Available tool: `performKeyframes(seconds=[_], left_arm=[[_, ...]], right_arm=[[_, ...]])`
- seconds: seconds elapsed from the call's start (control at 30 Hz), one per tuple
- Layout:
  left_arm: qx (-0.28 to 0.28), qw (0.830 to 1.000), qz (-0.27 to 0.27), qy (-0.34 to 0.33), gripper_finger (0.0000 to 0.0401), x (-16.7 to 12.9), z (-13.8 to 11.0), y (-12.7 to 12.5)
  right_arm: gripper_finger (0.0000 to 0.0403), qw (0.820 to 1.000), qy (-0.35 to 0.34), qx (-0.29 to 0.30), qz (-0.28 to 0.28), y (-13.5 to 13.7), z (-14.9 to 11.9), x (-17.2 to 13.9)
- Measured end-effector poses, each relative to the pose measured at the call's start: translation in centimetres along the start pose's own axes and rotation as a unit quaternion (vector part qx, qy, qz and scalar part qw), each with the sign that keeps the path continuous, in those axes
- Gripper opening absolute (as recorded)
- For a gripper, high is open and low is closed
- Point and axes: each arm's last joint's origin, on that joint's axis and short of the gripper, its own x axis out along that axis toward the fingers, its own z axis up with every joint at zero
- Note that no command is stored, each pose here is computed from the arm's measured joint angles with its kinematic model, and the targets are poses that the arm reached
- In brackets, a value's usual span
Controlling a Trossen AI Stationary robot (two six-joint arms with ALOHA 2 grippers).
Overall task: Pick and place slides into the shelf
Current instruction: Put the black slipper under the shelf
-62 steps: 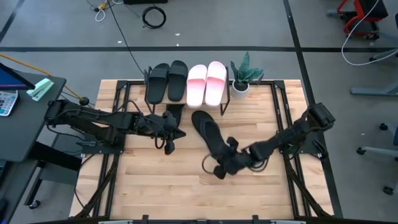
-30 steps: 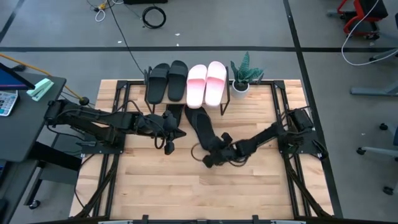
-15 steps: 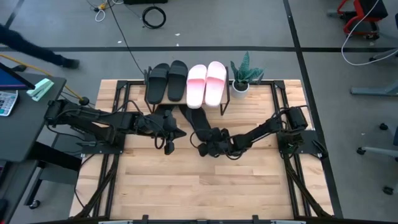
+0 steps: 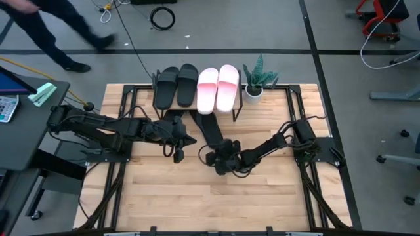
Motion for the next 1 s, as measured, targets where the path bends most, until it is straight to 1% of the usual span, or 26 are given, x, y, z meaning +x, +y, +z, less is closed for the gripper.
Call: performKeyframes(seconds=[0.1, 0.2, 0.33, 0.47, 0.7, 0.9, 1.0], left_arm=[[0.0, 1.0, 0.0, -0.001, 0.0024, 0.0, 0.0, 0.0], [0.0, 1.0, 0.0, -0.002, 0.0019, 0.0, 0.0, 0.0], [-0.001, 1.0, 0.0, -0.002, 0.001, 0.0, 0.0, 0.0], [-0.003, 1.0, -0.004, -0.002, 0.0009, 0.0, 0.0, -0.3], [0.001, 1.0, -0.01, 0.0, 0.0024, -0.1, -0.1, -0.7], [0.003, 1.0, -0.016, 0.002, 0.0013, -0.2, -0.2, -0.8], [0.002, 1.0, -0.014, 0.002, 0.0009, -0.2, -0.2, -0.8]], right_arm=[[0.0, 0.999, 0.002, -0.046, 0.017, 1.6, 0.6, 0.2], [0.0, 0.997, 0.002, -0.074, 0.022, 2.8, 1.8, 1.8], [0.0, 0.994, 0.002, -0.106, 0.006, 2.9, 2.9, 5.0], [0.0, 0.993, -0.002, -0.117, 0.003, 3.3, 3.9, 6.8], [0.0, 0.987, -0.016, -0.159, -0.002, 3.8, 5.6, 7.7], [0.0, 0.987, -0.024, -0.158, 0.001, 4.1, 5.6, 7.3], [0.0, 0.987, -0.011, -0.157, 0.013, 4.1, 5.8, 7.5]])
